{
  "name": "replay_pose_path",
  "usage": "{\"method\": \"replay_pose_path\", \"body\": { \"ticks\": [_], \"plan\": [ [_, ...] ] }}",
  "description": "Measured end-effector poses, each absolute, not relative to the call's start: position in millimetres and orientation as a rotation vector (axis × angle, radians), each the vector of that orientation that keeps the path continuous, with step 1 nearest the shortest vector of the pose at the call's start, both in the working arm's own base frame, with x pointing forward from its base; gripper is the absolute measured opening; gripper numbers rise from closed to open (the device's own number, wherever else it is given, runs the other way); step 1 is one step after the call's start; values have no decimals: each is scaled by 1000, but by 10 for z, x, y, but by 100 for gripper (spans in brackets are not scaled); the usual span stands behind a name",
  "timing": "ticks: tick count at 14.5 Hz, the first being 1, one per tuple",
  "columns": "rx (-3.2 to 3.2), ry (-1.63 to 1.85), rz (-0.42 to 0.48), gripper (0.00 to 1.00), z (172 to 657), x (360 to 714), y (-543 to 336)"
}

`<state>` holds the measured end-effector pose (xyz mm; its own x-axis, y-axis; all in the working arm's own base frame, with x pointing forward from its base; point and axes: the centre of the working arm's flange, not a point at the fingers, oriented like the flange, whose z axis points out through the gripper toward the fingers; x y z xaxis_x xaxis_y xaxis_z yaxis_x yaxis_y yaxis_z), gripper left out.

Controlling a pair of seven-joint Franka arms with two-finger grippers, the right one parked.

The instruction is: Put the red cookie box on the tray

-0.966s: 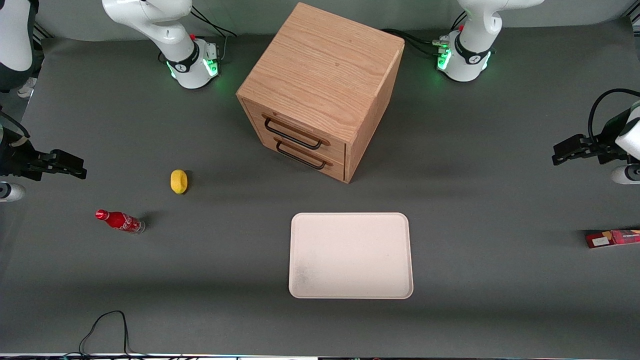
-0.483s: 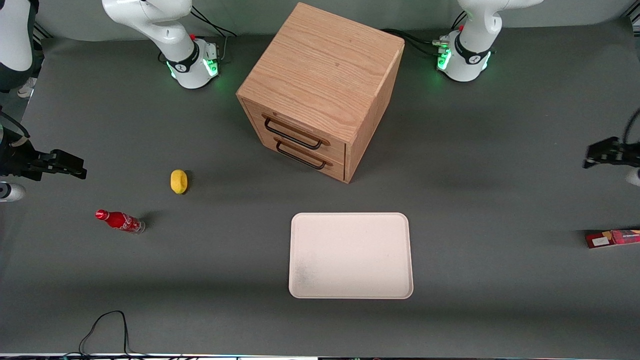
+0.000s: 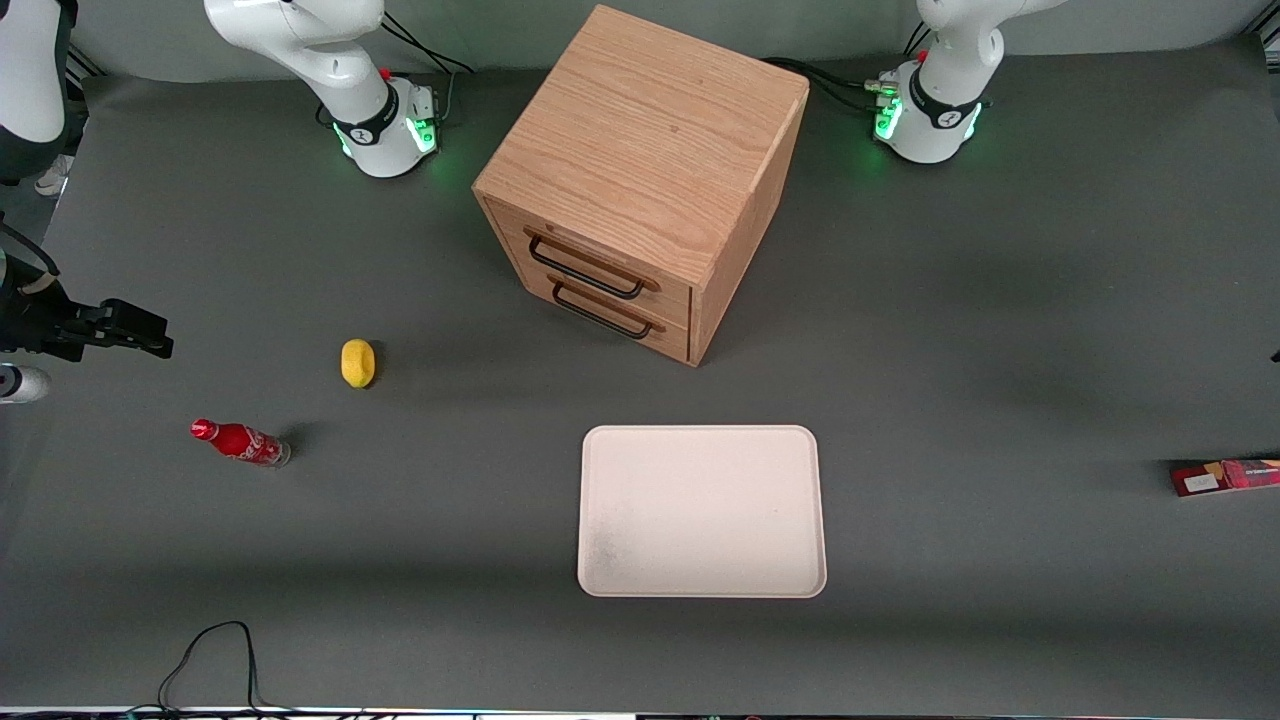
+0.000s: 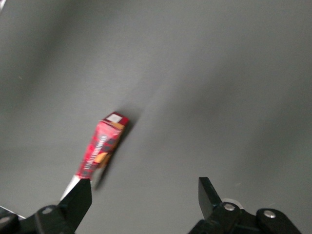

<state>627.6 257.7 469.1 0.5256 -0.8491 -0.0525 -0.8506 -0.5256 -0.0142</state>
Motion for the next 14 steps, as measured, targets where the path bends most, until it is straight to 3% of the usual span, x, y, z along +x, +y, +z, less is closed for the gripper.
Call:
{"method": "replay_pose_path", "body": {
  "ticks": [7, 14],
  "plan": [
    [-2519, 1753, 63, 97, 4149, 6518, 3233],
    [-2494, 1769, 75, 98, 3492, 6601, 3652]
  ]
}}
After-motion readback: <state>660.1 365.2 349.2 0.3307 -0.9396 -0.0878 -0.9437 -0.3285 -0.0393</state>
